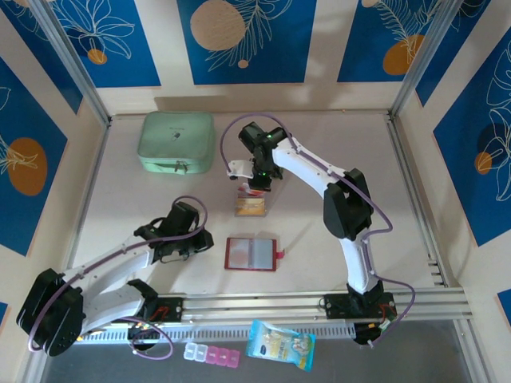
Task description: Take the credit cards out of the card holder
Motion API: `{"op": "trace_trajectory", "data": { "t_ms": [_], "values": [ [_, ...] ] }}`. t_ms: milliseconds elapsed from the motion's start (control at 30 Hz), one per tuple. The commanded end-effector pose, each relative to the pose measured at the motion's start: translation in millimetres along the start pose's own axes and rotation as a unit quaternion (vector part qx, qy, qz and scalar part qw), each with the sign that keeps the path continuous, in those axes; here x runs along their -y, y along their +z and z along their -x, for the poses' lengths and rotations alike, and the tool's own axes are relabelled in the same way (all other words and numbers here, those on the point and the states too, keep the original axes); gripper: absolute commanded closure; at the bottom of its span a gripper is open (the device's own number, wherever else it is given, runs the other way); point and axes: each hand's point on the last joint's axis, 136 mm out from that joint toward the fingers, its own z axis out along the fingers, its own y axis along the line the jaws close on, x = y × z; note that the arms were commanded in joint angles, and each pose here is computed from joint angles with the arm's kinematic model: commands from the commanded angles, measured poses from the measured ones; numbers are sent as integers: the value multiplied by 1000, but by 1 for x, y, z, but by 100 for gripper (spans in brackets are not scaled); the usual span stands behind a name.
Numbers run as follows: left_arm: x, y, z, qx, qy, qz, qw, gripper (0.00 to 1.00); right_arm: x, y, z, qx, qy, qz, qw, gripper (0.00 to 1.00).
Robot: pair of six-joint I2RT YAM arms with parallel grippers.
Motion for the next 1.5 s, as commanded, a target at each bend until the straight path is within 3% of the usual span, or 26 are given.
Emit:
{"op": "trace_trajectory", "data": {
  "t_ms": [0, 467, 700, 1033, 1300, 1467],
  "values": [
    [5, 0, 4, -3, 9, -11, 1000, 84, -3, 4, 4, 6, -7, 17, 1000, 96],
    [12, 3, 2, -17, 14, -31, 999, 84, 7, -11, 8, 20, 30, -27, 999, 85],
    [26, 10, 2, -36, 20, -58, 997, 85, -2, -36, 19, 75, 101, -54, 991, 84],
    [40, 29, 1, -65, 19, -89, 994, 87, -50, -52, 25, 166, 273, -32, 947, 84],
    [39, 39, -9, -87, 18, -87, 992, 87, -100, -28, 28, 168, 355, 6, 920, 84],
    [41, 41, -18, -99, 20, -87, 991, 87, -112, -10, 17, 139, 399, -19, 906, 84]
  ]
}}
